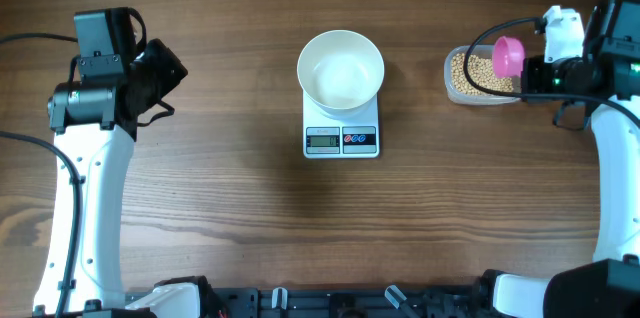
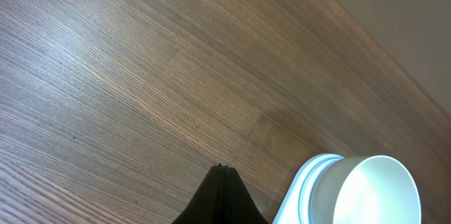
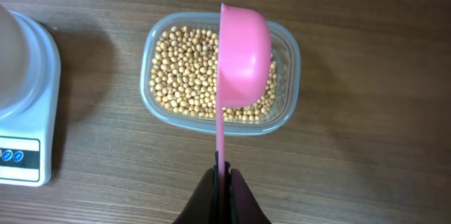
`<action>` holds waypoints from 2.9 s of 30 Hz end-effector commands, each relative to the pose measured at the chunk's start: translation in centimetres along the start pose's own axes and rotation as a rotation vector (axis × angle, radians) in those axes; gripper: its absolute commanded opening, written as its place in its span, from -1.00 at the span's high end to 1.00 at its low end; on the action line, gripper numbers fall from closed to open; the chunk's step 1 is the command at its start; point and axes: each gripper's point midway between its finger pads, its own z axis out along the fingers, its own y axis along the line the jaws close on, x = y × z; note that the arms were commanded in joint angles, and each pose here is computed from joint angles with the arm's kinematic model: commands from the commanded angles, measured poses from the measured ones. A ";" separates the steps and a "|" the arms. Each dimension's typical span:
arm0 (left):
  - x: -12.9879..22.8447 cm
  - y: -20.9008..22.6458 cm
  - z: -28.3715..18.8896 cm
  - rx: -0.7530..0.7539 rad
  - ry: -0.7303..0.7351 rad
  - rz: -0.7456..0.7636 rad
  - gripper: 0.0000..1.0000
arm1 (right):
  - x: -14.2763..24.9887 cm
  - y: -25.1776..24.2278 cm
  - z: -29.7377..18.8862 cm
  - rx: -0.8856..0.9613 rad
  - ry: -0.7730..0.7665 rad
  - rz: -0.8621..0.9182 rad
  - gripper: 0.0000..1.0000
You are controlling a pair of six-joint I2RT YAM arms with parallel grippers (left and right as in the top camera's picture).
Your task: Scoop item into bowl and weigh 150g on scale
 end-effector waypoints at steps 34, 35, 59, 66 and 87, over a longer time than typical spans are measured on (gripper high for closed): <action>0.1 0.0 0.4 0.006 0.015 0.009 0.92 | 1.1 -0.3 5.0 -0.020 0.118 0.130 0.91; 0.1 0.0 0.4 0.006 0.015 0.009 0.92 | 1.2 -0.1 5.1 -0.035 0.117 0.131 0.91; 0.1 0.0 0.4 0.005 0.014 0.009 0.92 | 1.9 3.0 6.2 -0.208 0.117 0.205 0.91; 0.1 0.0 0.4 0.006 0.015 0.009 0.92 | 2.3 3.0 6.2 -0.204 0.133 0.219 0.91; 0.4 0.2 0.4 -0.003 0.027 0.008 0.92 | 3.0 4.4 7.7 -0.354 0.197 0.380 0.91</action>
